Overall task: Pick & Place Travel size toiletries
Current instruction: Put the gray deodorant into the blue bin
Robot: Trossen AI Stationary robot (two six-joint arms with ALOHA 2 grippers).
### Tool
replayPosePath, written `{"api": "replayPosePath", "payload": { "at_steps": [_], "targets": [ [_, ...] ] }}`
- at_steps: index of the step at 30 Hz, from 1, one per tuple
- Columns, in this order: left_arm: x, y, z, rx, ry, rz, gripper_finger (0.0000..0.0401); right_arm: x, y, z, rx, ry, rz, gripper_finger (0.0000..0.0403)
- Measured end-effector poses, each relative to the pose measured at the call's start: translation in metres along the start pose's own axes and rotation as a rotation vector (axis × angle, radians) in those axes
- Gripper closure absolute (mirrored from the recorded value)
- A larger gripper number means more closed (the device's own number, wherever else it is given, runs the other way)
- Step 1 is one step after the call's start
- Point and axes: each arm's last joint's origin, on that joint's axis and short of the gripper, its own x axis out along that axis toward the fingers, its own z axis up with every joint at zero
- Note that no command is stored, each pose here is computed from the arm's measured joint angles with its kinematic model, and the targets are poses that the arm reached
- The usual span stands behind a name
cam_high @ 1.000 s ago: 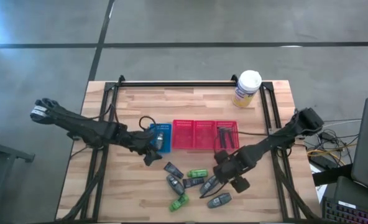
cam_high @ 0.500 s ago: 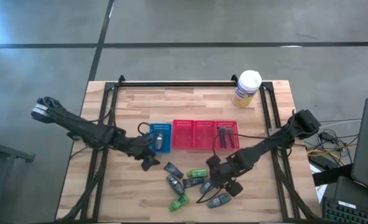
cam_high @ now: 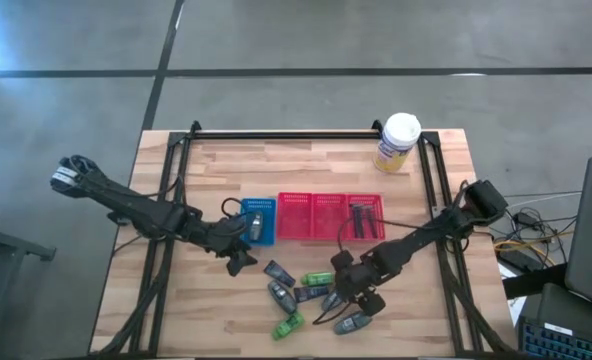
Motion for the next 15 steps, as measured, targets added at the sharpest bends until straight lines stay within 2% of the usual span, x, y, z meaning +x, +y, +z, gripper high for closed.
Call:
{"api": "replayPosePath", "payload": {
  "at_steps": [4,9,15],
  "targets": [
    [0.0002,0.0004,-0.0002,-0.001,-0.003,0.004,0.0119,0.0062,-0.0008,-0.0016,0.048,0.040,0.000,0.0086],
    [0.0002,0.0007,0.0002,-0.004,-0.015,0.013,0.0119,0.0033,-0.0024,-0.0013,0.081,0.043,-0.003,0.0134],
    [0.0002,0.0008,0.0004,-0.009,-0.021,0.017,0.0119,-0.0010,-0.0030,0.0070,0.018,0.003,-0.004,0.0189]
  ]
}}
